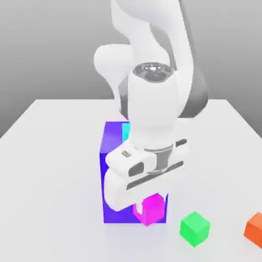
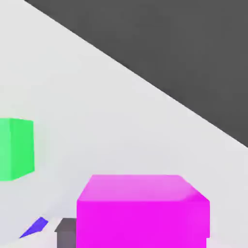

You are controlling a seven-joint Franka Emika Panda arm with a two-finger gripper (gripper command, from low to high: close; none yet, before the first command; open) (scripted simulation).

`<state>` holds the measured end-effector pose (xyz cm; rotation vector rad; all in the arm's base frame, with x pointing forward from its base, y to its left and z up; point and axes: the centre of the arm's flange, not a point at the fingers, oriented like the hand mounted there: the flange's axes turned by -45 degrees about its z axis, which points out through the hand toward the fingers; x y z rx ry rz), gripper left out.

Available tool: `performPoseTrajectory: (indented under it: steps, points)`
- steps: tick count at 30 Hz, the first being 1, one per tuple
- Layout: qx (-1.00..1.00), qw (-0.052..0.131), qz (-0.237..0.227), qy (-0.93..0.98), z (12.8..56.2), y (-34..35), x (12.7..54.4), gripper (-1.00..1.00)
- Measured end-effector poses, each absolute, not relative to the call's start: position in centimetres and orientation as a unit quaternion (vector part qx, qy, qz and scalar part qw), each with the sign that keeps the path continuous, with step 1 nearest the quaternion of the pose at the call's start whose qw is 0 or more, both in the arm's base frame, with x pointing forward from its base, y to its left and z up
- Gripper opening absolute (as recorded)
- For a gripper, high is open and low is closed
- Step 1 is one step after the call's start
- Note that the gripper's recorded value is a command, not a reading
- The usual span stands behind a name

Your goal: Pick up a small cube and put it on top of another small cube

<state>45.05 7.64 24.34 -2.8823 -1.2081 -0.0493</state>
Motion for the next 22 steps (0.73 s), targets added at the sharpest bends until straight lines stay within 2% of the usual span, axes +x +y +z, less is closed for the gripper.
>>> performPoseTrajectory:
  steps: [11,13,18,19,22]
  points:
    - [-0.716,0.01,-0.016,-0.698,25.6,20.0,41.5,-1.0]
    - [-0.706,0.004,-0.006,-0.709,24.8,16.6,42.1,-1.0]
    - [-0.693,0.0,0.0,-0.721,19.7,15.8,42.1,-1.0]
    - [-0.693,0.0,0.0,-0.721,18.6,15.7,42.1,1.0]
    - [-0.693,0.0,0.0,-0.721,18.6,15.7,42.1,1.0]
